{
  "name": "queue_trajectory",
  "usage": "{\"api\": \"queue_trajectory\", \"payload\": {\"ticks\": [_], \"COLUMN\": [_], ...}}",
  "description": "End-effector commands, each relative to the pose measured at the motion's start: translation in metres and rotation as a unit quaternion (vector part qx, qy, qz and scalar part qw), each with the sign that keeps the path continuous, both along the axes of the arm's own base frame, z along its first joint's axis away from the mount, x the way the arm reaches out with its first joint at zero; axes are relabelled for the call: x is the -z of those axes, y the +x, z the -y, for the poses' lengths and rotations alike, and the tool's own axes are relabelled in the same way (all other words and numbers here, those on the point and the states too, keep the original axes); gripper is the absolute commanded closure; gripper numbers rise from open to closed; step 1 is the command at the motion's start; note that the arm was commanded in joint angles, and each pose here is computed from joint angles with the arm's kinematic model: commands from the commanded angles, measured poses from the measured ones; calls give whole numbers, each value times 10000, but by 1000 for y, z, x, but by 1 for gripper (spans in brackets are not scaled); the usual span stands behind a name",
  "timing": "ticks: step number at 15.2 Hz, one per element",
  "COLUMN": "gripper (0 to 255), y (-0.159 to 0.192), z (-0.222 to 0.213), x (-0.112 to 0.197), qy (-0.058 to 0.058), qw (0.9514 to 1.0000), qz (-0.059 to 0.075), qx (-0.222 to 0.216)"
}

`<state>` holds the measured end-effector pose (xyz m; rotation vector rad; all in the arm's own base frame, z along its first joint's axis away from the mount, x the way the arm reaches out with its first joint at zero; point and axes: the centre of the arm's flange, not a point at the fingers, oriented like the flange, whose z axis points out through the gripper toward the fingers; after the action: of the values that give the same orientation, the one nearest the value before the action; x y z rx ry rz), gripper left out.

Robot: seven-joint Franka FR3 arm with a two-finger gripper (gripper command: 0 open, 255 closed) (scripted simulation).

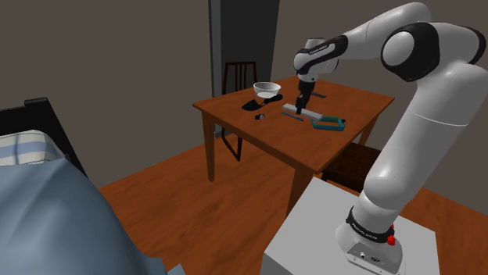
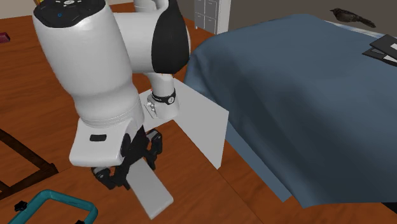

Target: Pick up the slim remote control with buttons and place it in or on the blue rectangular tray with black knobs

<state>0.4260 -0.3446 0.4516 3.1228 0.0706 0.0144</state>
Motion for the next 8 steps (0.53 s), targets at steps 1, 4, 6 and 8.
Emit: {"api": "queue_trajectory", "payload": {"ticks": [1,4,6,8], "gripper": [255,255,255,255], "y": [-11,-29,-41,-53], "z": [22,57,81,104], "x": [-2,-3,-4,-4], "qy": [0,0,0,0], "qw": [10000,10000,10000,10000], "qz": [1,1,1,1], "qx": [-5,-5,-5,-5]}}
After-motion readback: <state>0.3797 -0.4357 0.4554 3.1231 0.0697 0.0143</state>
